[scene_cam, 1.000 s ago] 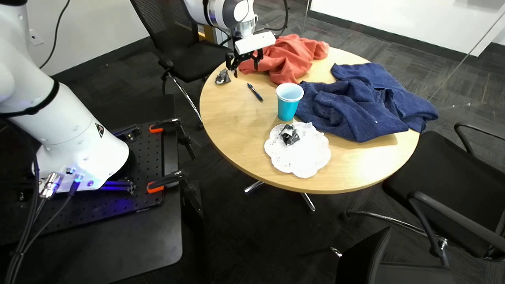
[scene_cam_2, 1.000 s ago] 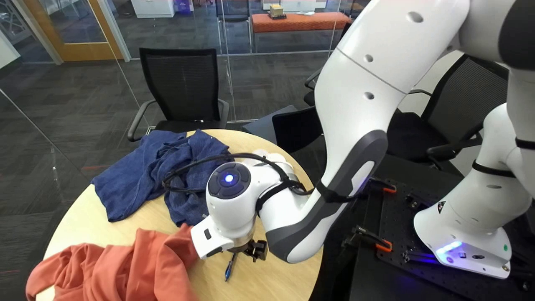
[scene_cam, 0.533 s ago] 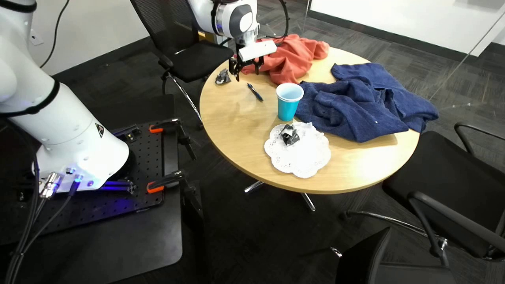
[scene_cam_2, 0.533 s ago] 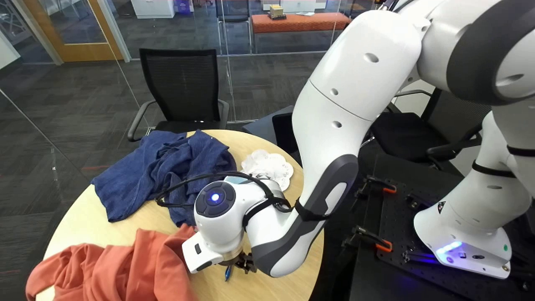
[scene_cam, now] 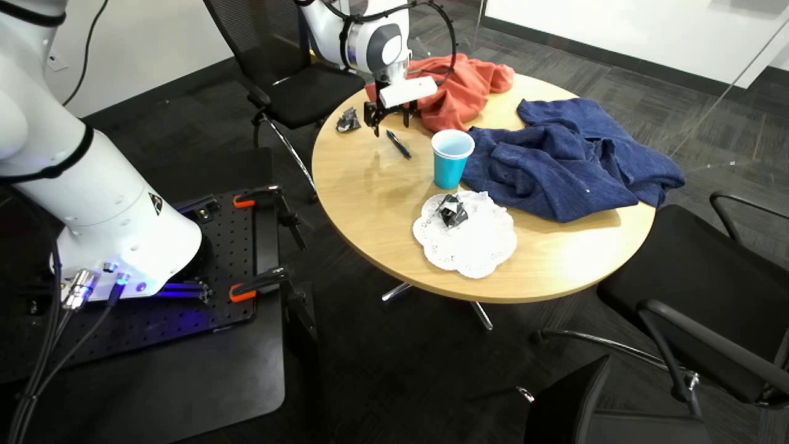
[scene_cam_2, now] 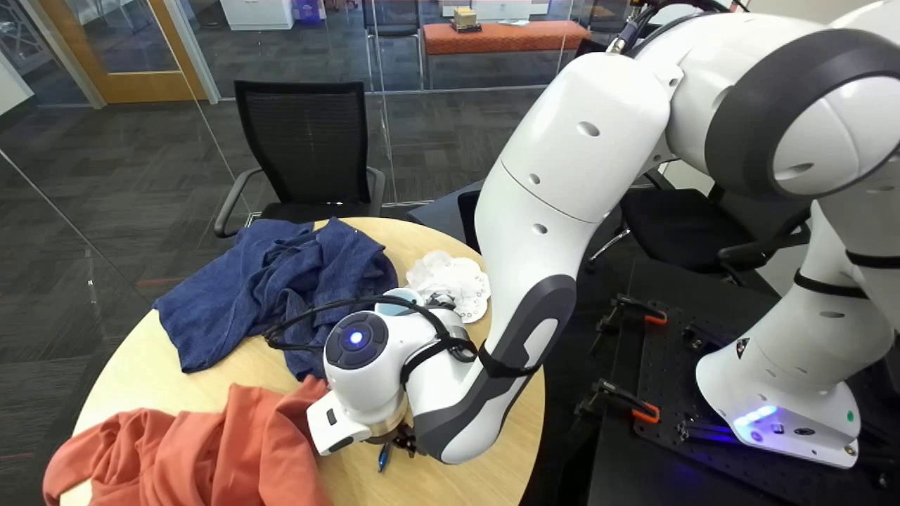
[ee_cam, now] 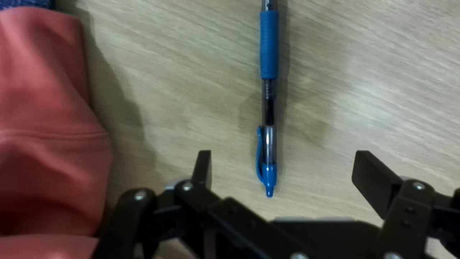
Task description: Put the pen in the cup
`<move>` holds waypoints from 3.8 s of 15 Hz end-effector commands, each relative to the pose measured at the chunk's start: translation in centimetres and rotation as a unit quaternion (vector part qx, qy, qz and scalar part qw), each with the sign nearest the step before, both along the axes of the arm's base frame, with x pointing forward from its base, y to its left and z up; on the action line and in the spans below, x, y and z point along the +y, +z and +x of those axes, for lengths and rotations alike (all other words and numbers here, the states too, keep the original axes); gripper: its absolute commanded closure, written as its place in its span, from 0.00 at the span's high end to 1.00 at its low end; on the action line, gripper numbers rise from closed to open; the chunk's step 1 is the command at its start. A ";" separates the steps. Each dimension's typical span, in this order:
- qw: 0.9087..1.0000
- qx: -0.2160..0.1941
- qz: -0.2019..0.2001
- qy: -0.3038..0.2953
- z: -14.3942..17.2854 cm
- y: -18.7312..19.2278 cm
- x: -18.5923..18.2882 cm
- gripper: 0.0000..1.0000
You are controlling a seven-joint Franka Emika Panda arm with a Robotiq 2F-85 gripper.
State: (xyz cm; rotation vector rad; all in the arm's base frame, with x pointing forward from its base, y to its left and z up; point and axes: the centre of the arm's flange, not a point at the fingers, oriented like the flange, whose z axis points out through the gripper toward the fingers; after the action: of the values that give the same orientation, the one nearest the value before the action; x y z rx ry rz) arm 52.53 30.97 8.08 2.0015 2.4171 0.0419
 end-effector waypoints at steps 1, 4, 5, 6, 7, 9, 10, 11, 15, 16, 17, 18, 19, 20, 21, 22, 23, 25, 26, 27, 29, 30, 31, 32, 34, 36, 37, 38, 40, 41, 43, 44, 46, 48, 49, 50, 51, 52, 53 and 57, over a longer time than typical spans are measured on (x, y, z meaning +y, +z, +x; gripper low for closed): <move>1.000 -0.008 -0.010 -0.004 0.8 -0.5 0.1 1.00; 1.000 -0.004 -0.012 -0.006 1.0 -1.0 -0.1 1.00; 1.000 -0.002 -0.012 -0.007 1.0 -1.2 -0.2 1.00; 1.000 -0.001 -0.013 -0.008 1.0 -1.4 -0.2 1.00; 1.000 0.001 -0.013 -0.009 1.1 -1.5 -0.3 1.00; 1.000 0.001 -0.012 -0.007 1.1 -1.8 -0.3 0.74; 1.000 0.002 -0.012 -0.008 1.1 -1.9 -0.3 0.68; 1.000 0.002 -0.012 -0.008 1.1 -2.0 -0.3 0.58; 1.000 -0.001 -0.012 -0.011 1.4 -1.6 -0.2 0.27; 1.000 -0.003 -0.012 -0.013 1.3 -1.3 -0.1 0.20; 1.000 -0.006 -0.013 -0.018 1.3 -0.8 -0.2 0.12; 1.000 -0.008 -0.011 -0.024 1.1 -0.2 -0.3 0.05; 0.999 -0.009 -0.011 -0.033 0.9 0.4 -0.4 0.00; 0.999 -0.012 -0.008 -0.048 0.7 1.3 -0.7 0.00; 0.998 -0.018 -0.007 -0.062 0.5 2.4 -0.9 0.04; 0.997 -0.025 -0.002 -0.078 0.2 3.7 -1.3 0.04; 0.995 -0.031 0.002 -0.092 -0.1 5.1 -1.6 0.04; 0.991 -0.044 0.008 -0.129 -0.7 7.8 -2.2 0.04; 0.987 -0.051 0.007 -0.153 -1.1 9.3 -2.6 0.04; 0.981 -0.062 0.000 -0.184 -1.5 10.6 -3.1 0.04; 0.968 -0.079 -0.002 -0.239 -2.1 13.1 -4.3 0.04; 0.960 -0.086 -0.003 -0.266 -2.4 14.4 -5.1 0.04; 0.952 -0.095 -0.006 -0.291 -2.7 15.6 -5.8 0.04; 0.943 -0.105 -0.007 -0.316 -3.2 16.9 -6.5 0.04; 0.922 -0.125 -0.007 -0.365 -3.9 19.1 -7.8 0.04; 0.899 -0.143 -0.005 -0.414 -4.6 21.3 -9.3 0.04; 0.886 -0.152 -0.005 -0.438 -4.9 22.2 -10.0 0.04; 0.872 -0.160 -0.006 -0.462 -5.3 23.1 -10.7 0.04; 0.843 -0.173 -0.014 -0.509 -6.1 24.6 -12.2 0.04; 0.834 -0.179 -0.018 -0.521 -6.5 25.2 -12.7 0.04; 0.845 -0.170 -0.011 -0.507 -4.7 24.3 -12.0 0.15; 0.840 -0.175 -0.012 -0.514 -5.1 24.8 -12.3 0.15; 0.836 -0.178 -0.011 -0.519 -5.6 25.3 -12.7 0.15; 0.835 -0.177 -0.012 -0.520 -5.8 25.2 -12.7 0.15; 0.835 -0.177 -0.012 -0.520 -5.8 25.2 -12.8 0.15; 0.835 -0.177 -0.012 -0.520 -5.8 25.2 -12.8 0.04; 0.827 -0.189 -0.028 -0.528 -5.1 25.0 -13.1 0.04; 0.825 -0.192 -0.034 -0.530 -4.6 25.0 -13.6 0.04; 0.820 -0.195 -0.040 -0.537 -3.9 25.0 -14.4 0.04; 0.802 -0.200 -0.048 -0.561 -1.4 25.6 -18.0 0.04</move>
State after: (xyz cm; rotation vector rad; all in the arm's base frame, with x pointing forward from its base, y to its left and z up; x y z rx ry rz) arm 48.85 14.77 33.24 2.6499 0.8035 0.2985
